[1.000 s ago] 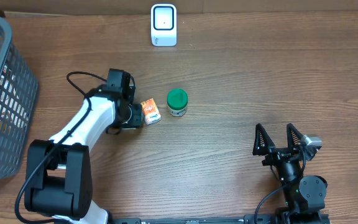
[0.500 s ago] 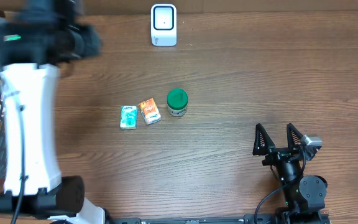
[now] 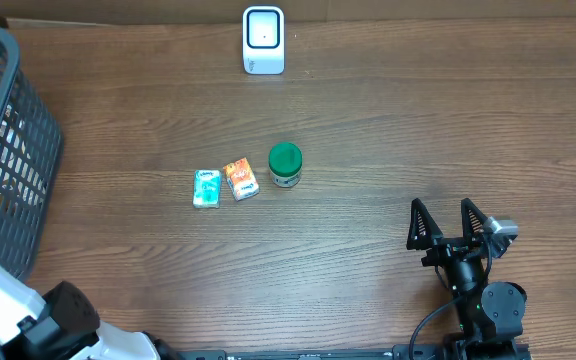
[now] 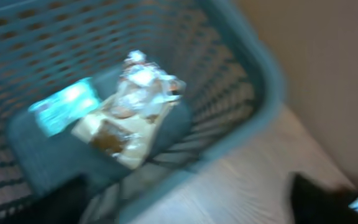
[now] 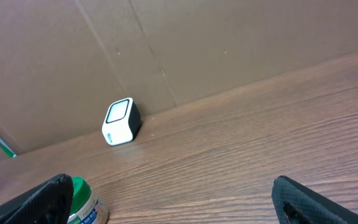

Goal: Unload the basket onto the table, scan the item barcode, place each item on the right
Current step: 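Reach the left gripper into the basket and grasp the brown snack bag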

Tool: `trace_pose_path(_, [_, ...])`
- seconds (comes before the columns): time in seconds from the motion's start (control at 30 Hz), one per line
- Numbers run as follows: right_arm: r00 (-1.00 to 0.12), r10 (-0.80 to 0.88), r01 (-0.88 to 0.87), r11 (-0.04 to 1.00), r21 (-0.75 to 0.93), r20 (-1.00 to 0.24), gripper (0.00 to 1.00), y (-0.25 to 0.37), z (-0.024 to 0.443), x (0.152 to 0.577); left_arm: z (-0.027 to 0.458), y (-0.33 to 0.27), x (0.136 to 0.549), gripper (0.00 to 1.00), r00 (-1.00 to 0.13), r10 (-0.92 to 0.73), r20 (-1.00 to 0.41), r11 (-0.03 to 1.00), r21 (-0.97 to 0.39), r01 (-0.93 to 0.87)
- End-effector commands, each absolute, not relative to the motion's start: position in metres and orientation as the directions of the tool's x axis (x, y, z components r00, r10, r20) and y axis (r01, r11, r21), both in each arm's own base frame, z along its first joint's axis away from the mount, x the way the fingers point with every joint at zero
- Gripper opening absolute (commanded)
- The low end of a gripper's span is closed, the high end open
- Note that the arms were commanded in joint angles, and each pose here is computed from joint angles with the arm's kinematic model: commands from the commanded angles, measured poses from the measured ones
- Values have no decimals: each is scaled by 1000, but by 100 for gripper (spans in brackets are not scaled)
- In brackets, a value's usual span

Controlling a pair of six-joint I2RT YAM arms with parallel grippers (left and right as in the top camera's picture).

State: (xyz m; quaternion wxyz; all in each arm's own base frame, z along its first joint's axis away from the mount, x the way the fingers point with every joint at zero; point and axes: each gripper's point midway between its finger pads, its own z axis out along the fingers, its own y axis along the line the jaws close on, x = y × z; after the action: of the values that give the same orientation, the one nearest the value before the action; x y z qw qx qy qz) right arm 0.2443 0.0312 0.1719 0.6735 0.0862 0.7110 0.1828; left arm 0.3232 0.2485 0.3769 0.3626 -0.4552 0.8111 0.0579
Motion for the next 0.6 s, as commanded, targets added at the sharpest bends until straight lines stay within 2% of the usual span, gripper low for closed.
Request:
trace_pose_path(0.0, [-72,370,-120,919,376,-926,100,30,170,245,346,283,303,100,-331,-708,-624,513,-133,-848])
trace_pose_path(0.1, [-72,370,-120,919,376,-926,100,30,170,245,313,303,299,100,-372,-715,-593,513,-82,-855])
trace_pose_path(0.13, [-72,370,-120,919,376,-926,100,30,170,245,286,313,298,100,-429,-710,-559,537,-36,-843])
trace_pose_path(0.23, [-72,370,-120,919,376,-926,100,30,170,245,250,322,304,100,-479,-713,-513,559,-3,-829])
trace_pose_path(0.43, [-72,370,-120,919,376,-926,100,30,170,245,195,335,331,100,-606,-654,-453,672,21,-740])
trace_pose_path(0.57, [-72,370,-120,919,376,-926,100,30,170,245,156,341,343,100,-642,-656,-397,694,16,-720])
